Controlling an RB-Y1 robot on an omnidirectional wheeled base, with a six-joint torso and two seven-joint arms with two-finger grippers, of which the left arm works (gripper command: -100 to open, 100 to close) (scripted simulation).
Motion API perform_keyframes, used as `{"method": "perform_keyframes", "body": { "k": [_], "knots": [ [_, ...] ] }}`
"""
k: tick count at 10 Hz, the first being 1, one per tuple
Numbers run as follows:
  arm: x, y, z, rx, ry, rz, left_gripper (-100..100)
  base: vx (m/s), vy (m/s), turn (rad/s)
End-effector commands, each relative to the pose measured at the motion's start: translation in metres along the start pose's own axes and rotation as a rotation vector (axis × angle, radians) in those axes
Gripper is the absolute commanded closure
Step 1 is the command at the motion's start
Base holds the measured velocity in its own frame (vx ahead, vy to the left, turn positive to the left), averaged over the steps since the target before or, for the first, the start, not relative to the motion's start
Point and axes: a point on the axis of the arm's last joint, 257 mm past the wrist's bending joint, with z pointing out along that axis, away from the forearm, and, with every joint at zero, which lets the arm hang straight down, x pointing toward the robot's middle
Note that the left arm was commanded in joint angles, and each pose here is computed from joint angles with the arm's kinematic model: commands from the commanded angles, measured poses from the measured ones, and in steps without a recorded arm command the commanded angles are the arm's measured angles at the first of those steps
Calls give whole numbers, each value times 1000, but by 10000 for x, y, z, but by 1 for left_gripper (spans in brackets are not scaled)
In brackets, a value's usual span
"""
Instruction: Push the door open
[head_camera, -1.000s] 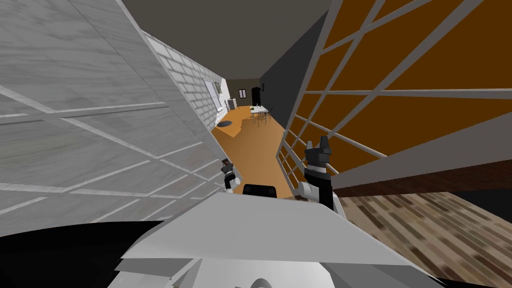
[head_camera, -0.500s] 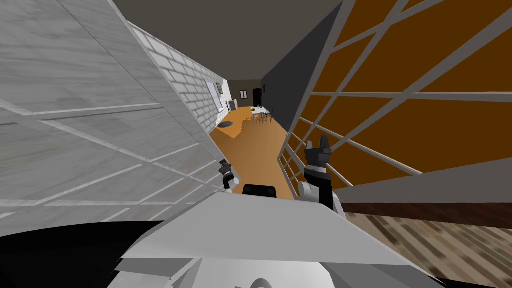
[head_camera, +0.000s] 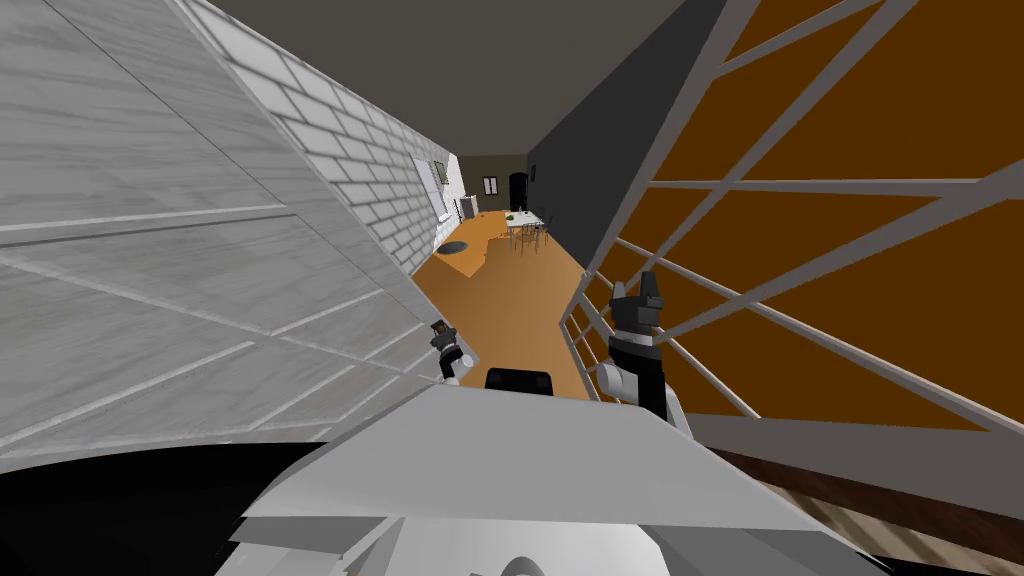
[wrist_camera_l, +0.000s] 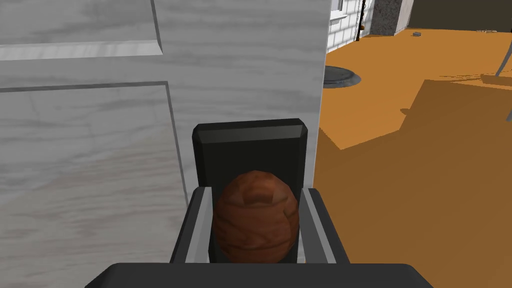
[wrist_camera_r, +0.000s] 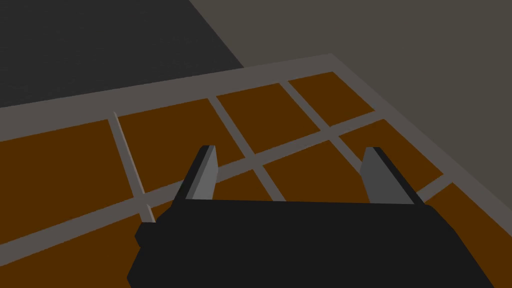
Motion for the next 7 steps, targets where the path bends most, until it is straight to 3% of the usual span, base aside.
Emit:
{"method": "perform_keyframes", "body": {
  "k": [1,5,6,7],
  "knots": [
    [46,-170,65,38,21,3,100,182,49,31],
    [-63,-318,-24,108,-12,-28,100,207,43,81],
    [-60,-277,-31,93,-13,-22,100,79,24,25],
    [-18,-466,45,125,1,-12,100,113,44,26]
  ]
}}
